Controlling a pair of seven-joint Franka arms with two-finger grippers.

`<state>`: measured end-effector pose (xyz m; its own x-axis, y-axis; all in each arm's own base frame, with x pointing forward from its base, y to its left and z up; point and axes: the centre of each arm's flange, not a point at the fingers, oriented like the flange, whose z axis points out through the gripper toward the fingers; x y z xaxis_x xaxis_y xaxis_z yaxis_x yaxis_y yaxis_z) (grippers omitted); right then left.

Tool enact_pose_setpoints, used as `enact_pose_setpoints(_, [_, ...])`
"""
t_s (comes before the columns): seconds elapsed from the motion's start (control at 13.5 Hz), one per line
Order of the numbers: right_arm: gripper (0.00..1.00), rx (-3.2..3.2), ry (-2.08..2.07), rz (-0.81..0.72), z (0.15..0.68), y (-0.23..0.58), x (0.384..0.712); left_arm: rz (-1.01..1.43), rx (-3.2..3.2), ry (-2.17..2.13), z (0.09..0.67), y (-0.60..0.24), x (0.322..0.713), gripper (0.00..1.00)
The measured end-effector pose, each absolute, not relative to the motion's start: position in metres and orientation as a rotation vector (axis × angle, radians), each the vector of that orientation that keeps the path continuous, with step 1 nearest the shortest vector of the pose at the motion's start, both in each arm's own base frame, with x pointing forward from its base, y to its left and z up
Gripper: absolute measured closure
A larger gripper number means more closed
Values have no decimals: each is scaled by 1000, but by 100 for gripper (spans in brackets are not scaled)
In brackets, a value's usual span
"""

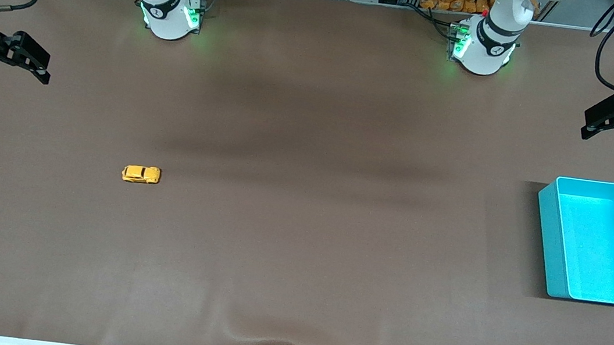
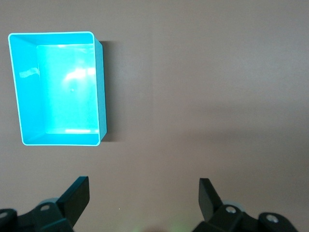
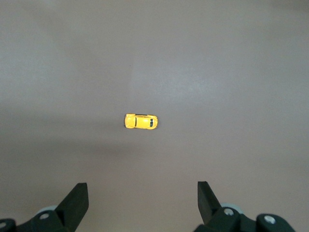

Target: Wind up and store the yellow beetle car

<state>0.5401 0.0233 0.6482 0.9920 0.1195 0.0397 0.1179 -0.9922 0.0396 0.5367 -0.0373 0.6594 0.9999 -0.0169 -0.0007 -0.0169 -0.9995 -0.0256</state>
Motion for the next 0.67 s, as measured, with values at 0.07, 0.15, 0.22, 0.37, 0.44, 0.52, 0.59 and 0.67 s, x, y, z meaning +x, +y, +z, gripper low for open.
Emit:
enact_pose_setpoints(0.07, [0,3098,185,71,649,23,540,1,-3116,30,659,-38,537,0])
enact_pose_setpoints(0.15, [0,3098,185,75,650,23,540,2,-3116,35,659,-40,537,0])
enact_pose_setpoints(0.22, [0,3098,186,77,651,24,540,3,-3115,41,659,-43,537,0])
enact_pose_setpoints(0.37, [0,3098,186,77,651,24,541,4,-3115,53,658,-47,537,0])
enact_pose_setpoints(0.44, [0,3098,186,77,651,24,541,4,-3115,54,658,-47,537,0])
enact_pose_setpoints(0.52, [0,3098,186,76,651,24,540,4,-3115,54,658,-47,537,0])
enact_pose_setpoints(0.59, [0,3098,186,76,651,24,540,4,-3115,54,658,-47,537,0])
enact_pose_setpoints(0.67, [0,3098,185,77,651,24,540,4,-3115,51,658,-46,537,0])
